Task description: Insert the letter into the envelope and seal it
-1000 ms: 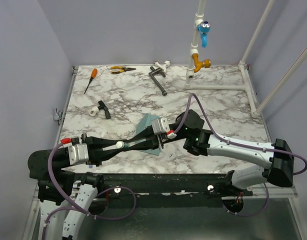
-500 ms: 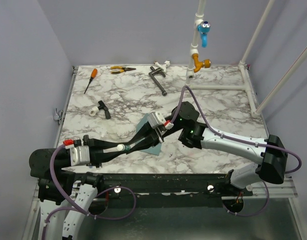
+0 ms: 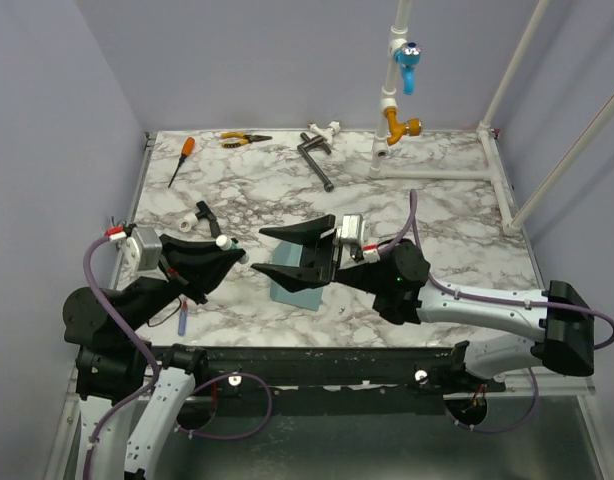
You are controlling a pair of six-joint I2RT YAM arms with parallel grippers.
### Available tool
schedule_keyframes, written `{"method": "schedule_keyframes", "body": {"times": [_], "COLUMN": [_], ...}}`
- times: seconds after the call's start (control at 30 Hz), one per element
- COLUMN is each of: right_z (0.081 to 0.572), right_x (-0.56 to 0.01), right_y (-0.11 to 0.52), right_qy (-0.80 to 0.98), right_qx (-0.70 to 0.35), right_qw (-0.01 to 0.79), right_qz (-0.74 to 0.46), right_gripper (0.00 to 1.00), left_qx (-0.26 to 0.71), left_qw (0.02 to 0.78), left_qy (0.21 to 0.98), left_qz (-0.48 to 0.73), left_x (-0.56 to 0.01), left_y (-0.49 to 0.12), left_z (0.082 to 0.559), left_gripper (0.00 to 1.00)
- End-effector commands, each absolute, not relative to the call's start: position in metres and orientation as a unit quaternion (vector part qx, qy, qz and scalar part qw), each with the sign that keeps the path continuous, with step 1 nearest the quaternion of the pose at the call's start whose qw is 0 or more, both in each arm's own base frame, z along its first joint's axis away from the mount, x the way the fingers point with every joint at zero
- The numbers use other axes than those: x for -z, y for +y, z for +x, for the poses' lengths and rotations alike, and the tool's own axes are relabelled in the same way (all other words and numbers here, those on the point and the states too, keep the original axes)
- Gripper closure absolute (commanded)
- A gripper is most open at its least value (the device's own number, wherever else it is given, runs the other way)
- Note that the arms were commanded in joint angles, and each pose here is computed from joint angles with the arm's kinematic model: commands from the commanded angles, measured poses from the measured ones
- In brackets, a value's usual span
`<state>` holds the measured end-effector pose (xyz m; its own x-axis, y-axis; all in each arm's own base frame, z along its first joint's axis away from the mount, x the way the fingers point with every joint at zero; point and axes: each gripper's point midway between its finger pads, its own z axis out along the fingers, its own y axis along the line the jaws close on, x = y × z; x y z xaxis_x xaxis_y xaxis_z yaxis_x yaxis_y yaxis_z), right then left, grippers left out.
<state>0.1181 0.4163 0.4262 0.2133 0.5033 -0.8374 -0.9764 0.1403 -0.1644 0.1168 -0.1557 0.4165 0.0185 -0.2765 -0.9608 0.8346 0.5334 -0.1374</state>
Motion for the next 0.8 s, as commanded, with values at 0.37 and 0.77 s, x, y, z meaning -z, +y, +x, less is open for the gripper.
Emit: {"method": "schedule_keyframes", "body": {"times": [0.37, 0.77], "right_z": [0.146, 0.142], "right_x": [-0.421, -0.413], "right_y": [0.438, 0.458], "right_qy": [0.407, 0.402], "right_qx": [-0.371, -0.370], "right_qw": [0.793, 0.784], "right_qz": [-0.260, -0.294], "right_gripper": [0.35, 0.50], "left_qx": [0.431, 0.432], "left_qw": [0.671, 0.668], "left_qy": [0.596, 0.598], "left_qz": [0.099, 0.097], "left_x": [-0.435, -0.434], "left_y": [-0.137, -0.137], "left_z": [0.143, 0.144], "left_gripper": [1.00, 1.00]}}
